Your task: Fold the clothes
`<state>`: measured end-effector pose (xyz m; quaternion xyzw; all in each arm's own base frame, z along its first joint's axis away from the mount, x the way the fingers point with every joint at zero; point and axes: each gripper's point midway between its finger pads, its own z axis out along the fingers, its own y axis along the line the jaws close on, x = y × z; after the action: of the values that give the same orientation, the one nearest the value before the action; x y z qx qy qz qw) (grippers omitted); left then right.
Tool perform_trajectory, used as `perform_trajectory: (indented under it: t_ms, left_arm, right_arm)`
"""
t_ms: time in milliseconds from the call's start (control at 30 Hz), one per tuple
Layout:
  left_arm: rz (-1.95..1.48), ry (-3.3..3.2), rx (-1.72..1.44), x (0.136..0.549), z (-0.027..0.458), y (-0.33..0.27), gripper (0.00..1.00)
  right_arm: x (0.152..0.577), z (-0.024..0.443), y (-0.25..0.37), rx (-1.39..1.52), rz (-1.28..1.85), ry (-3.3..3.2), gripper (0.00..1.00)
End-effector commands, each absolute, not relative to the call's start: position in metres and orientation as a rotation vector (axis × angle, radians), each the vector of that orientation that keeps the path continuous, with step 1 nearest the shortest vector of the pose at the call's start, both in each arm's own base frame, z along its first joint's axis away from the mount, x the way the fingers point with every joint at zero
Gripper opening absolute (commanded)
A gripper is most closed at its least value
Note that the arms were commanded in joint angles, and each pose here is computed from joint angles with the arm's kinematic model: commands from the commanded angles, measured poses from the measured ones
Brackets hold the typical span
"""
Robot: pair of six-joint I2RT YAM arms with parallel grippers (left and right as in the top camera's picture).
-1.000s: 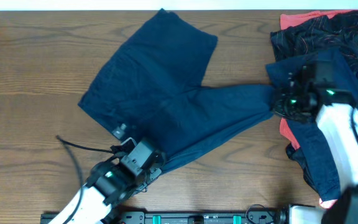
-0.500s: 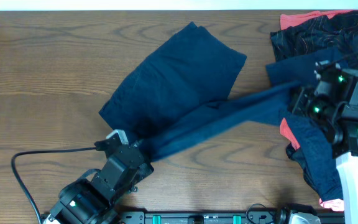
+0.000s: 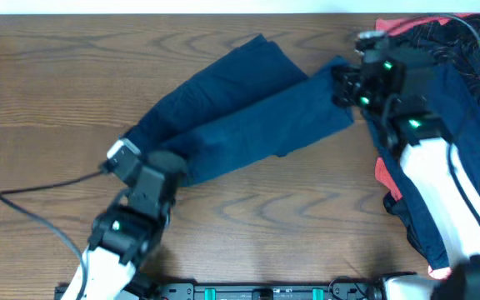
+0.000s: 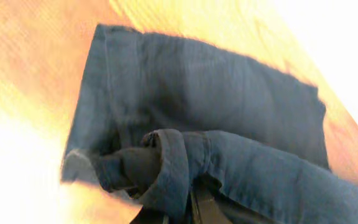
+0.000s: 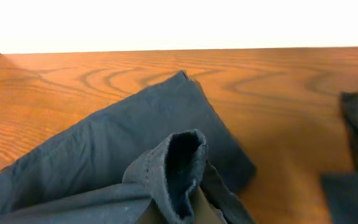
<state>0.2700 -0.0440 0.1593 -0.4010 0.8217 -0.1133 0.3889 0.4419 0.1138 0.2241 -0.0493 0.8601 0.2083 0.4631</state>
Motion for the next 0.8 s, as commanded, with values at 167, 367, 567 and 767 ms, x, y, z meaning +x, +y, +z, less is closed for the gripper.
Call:
perform_trajectory:
  t_ms: [167, 367, 567, 767]
  left_arm:
    - [-0.253, 2.146, -1.076, 0.326, 0.121, 0.001, 0.06]
    - [-0.32, 2.149, -1.15, 0.357, 0.088, 0.027, 0.06]
    - [-0.427, 2.178, -1.178, 0.367, 0.067, 0.034, 0.72]
    - [-0.501, 2.286, -1.139, 0.352, 0.061, 0.028, 0.98]
  right_arm:
    - [0.503, 0.205, 0.156, -0.145, 0.556, 2.056, 0.01]
    - [0.54, 0.182, 0.182, -0.093, 0.604, 1.98, 0.01]
    - [0.546, 0.14, 0.192, -0.051, 0.638, 2.049, 0.99]
    - [0.525, 0.103, 0.185, -0.053, 0.607, 2.227, 0.99]
